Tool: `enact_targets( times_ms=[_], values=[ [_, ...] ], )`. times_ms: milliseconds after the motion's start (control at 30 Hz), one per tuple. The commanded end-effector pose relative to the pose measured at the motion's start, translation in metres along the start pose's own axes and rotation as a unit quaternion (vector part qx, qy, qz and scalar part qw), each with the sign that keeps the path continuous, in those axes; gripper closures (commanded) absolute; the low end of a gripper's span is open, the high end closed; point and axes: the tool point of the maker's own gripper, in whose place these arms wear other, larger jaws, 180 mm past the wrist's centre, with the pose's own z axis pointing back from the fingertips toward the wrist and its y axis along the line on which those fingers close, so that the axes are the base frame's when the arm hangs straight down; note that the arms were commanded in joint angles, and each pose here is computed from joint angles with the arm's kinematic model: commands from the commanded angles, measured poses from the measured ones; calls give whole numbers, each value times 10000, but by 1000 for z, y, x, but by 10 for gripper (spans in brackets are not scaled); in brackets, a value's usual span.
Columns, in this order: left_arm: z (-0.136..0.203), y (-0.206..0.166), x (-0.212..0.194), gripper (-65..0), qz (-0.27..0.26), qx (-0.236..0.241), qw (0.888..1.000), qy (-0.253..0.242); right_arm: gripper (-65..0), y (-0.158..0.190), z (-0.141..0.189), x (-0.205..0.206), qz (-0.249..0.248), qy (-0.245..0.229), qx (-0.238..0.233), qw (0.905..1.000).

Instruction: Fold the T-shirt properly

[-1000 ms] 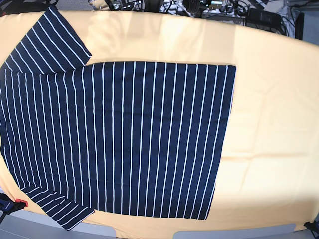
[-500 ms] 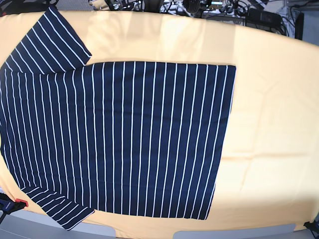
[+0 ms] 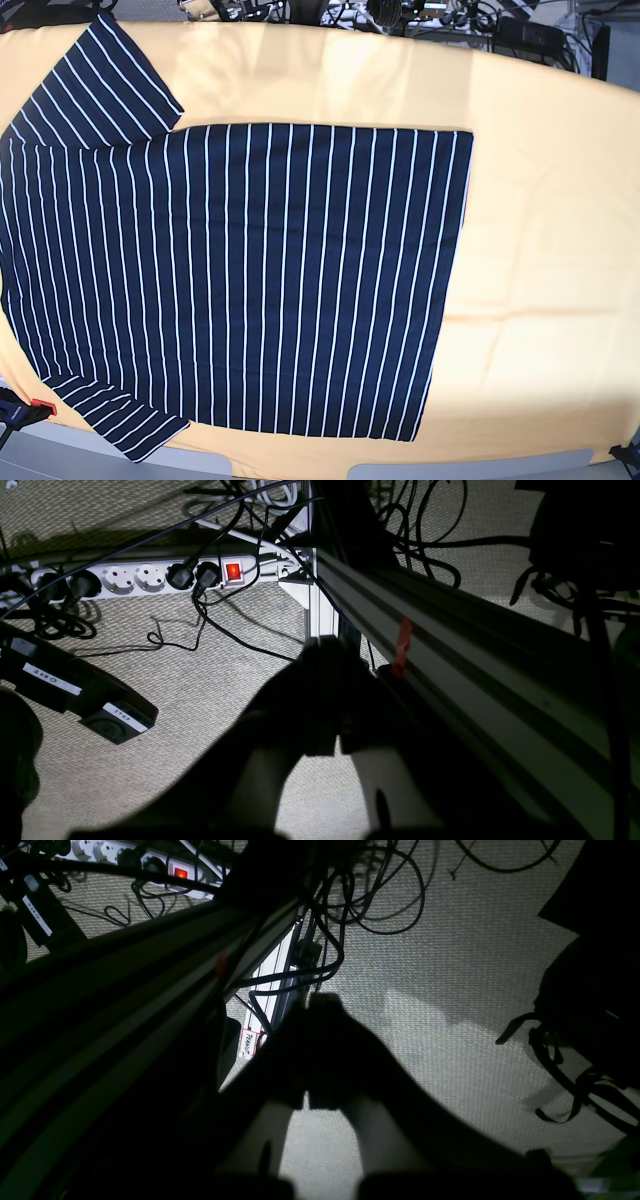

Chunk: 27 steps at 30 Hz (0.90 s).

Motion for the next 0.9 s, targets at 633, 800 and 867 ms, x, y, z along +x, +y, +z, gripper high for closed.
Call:
enact_targets(
  times_ms=[633,800,867],
  values=[
    [60,-14,-97,0,-604,-557,9939,731,0,64,44,-132,403,1182,1170,9852],
    [94,-8,-100,0,-929,-634,9922,534,0,49,77,-150,608,1149,933,9871],
    [110,-8,-99,0,-1094,-692,9907,429,0,43,94,-153,689,986,805,9895]
  ],
)
